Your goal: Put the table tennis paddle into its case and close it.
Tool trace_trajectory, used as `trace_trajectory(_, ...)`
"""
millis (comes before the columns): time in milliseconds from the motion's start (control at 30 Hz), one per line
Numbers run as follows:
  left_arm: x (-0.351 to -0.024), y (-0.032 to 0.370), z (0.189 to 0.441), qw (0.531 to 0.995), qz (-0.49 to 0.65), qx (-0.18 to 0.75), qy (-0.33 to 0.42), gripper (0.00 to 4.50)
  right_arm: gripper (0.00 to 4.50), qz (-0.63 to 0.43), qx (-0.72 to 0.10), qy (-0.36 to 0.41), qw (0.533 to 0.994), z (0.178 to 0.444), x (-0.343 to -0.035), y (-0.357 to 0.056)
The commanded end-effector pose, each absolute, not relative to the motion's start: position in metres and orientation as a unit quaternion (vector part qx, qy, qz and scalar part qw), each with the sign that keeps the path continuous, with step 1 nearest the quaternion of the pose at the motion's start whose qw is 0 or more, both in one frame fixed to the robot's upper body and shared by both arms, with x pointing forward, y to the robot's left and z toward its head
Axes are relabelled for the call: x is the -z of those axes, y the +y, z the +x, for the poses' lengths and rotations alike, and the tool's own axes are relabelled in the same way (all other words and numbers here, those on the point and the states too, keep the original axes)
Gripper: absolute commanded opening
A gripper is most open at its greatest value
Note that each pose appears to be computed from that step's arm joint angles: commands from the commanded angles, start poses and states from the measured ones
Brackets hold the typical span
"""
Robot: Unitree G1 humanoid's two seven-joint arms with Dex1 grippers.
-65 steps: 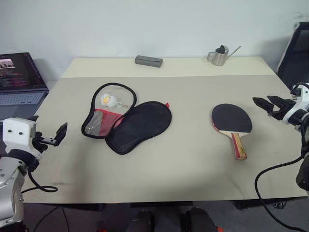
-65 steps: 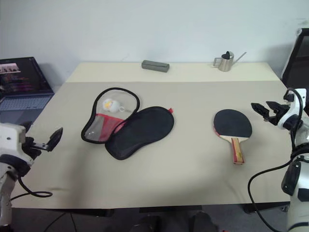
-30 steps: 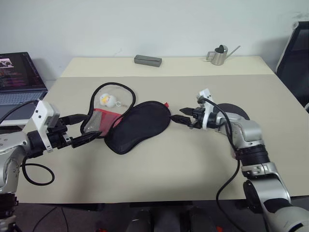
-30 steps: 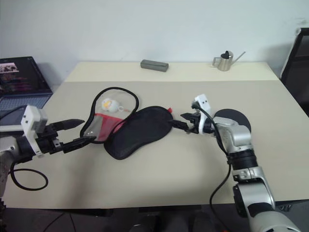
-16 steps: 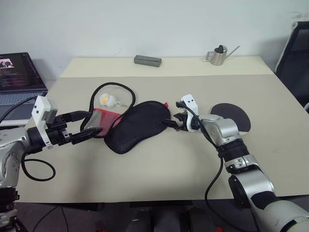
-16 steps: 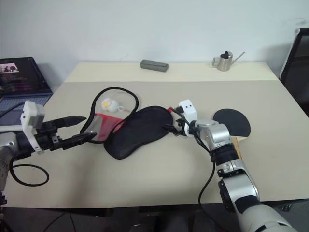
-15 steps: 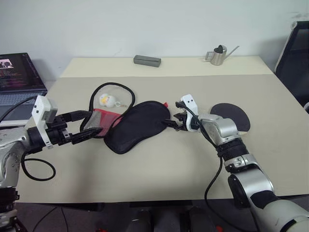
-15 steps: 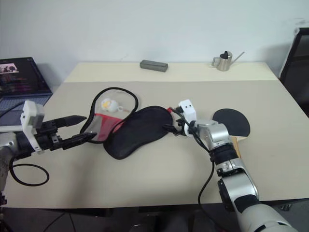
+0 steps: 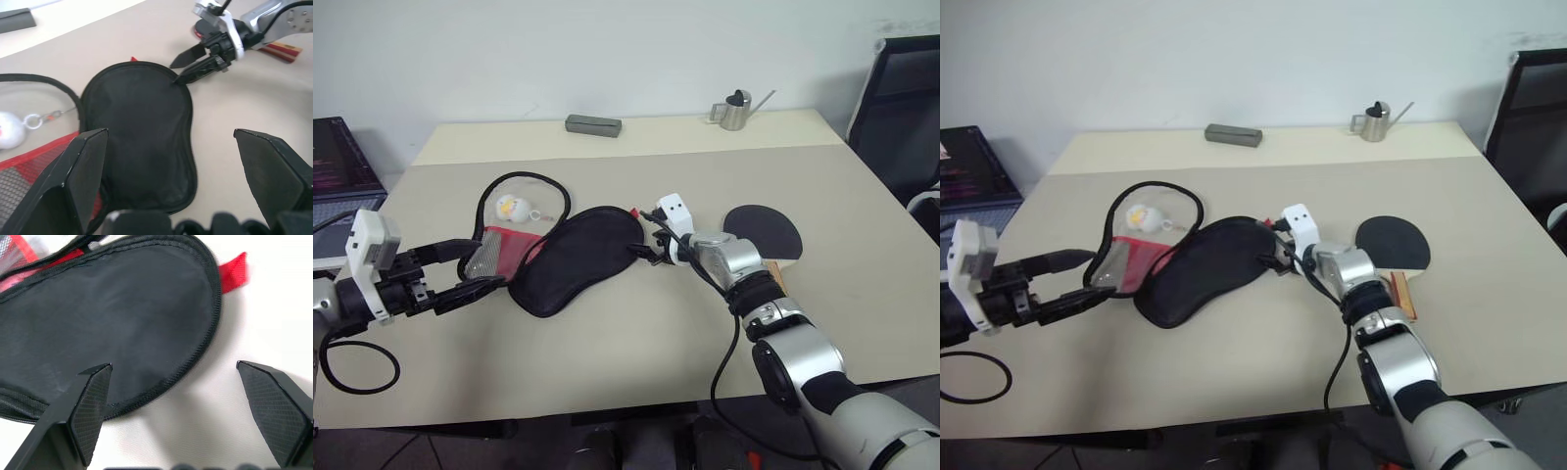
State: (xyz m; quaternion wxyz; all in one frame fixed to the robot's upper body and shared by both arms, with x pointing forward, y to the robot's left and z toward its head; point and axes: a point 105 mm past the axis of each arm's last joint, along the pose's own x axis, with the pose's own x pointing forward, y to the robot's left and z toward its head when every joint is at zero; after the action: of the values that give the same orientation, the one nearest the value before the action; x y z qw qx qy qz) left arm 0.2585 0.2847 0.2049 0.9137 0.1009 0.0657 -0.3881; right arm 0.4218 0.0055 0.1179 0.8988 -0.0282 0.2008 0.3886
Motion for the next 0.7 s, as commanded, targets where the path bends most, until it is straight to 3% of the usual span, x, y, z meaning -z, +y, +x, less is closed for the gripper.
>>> trace_trajectory(33,-0.219,0.285,0.254,0.915,0.118,0.384,0.04,4.5,4.46,-0.047,-0.403,0.176,0.897,0.422,-0.13,0.022)
trace_trajectory(100,-0.219,0.285,0.254,0.916,0.118,0.382,0.04,4.5,4.3,-0.056,-0.407,0.17,0.896,0.422,-0.132,0.027)
trace_trajectory(200,-0.217,0.286,0.254,0.916,0.117,0.381,0.04,4.5,3.54,-0.07,-0.409,0.163,0.895,0.422,-0.133,0.031)
trace_trajectory(533,-0.214,0.286,0.256,0.917,0.117,0.38,0.044,4.5,0.01,-0.1,-0.393,0.148,0.902,0.428,-0.135,0.024)
trace_trajectory(700,-0.209,0.281,0.256,0.912,0.114,0.39,0.051,4.5,0.01,-0.104,-0.388,0.148,0.904,0.432,-0.139,0.015)
